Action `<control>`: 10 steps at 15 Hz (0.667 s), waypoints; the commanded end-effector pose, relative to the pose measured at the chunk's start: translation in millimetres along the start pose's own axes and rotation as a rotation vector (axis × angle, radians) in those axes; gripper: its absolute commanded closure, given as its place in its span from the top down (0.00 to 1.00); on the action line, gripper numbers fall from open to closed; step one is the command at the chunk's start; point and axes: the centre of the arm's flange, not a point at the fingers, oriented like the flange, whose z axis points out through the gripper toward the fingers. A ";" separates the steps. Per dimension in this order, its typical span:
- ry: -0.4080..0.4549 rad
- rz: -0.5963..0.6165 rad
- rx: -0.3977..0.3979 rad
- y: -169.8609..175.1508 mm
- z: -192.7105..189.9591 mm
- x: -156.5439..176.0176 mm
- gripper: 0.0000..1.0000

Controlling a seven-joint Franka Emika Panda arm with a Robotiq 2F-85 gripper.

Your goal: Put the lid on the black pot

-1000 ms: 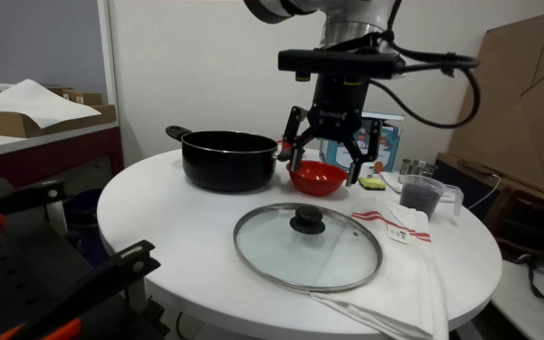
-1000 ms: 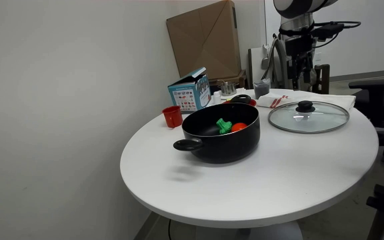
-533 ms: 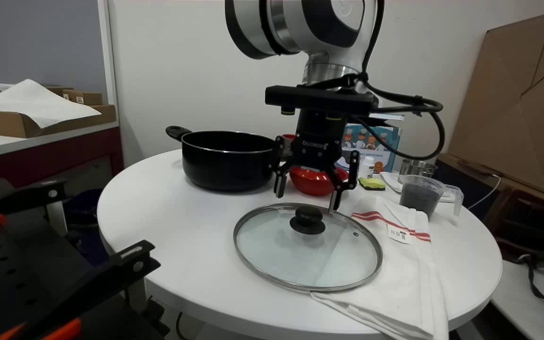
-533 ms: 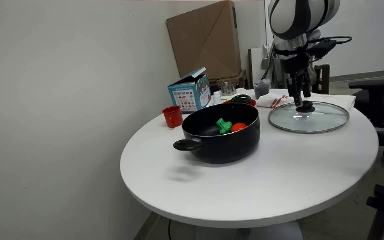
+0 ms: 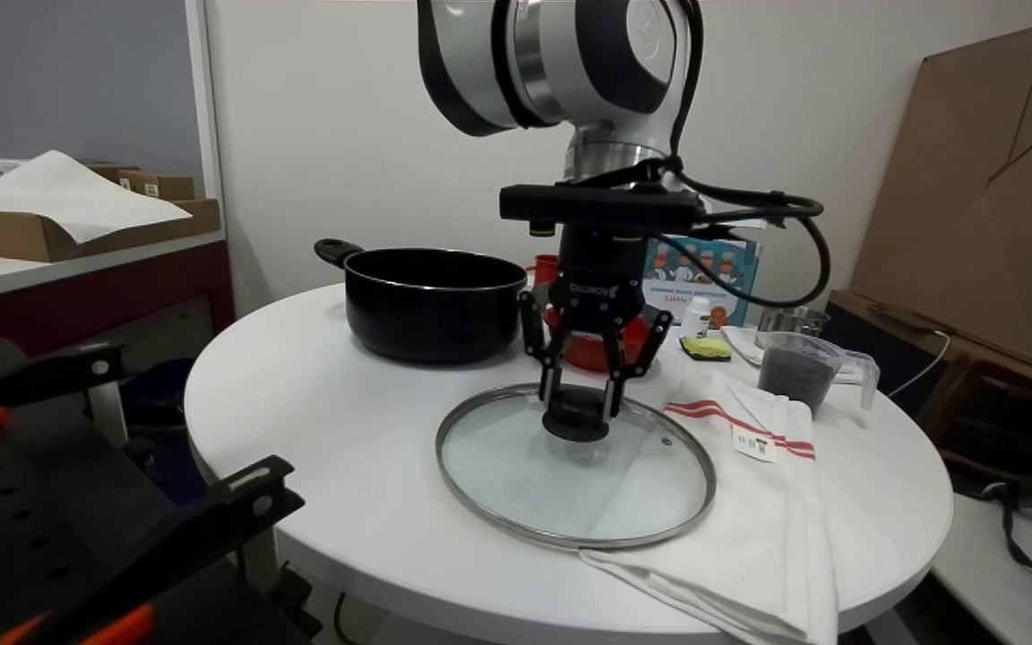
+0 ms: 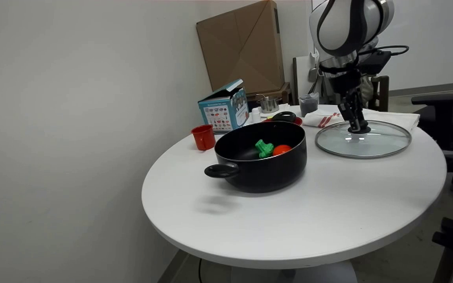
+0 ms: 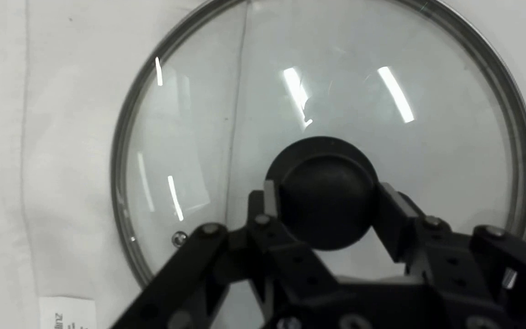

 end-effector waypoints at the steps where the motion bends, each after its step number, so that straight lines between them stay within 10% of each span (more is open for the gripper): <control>1: -0.032 0.006 -0.033 -0.7 3.0 7.0 0.25; 10: -0.115 0.020 -0.043 -1.8 -15.5 -8.3 0.25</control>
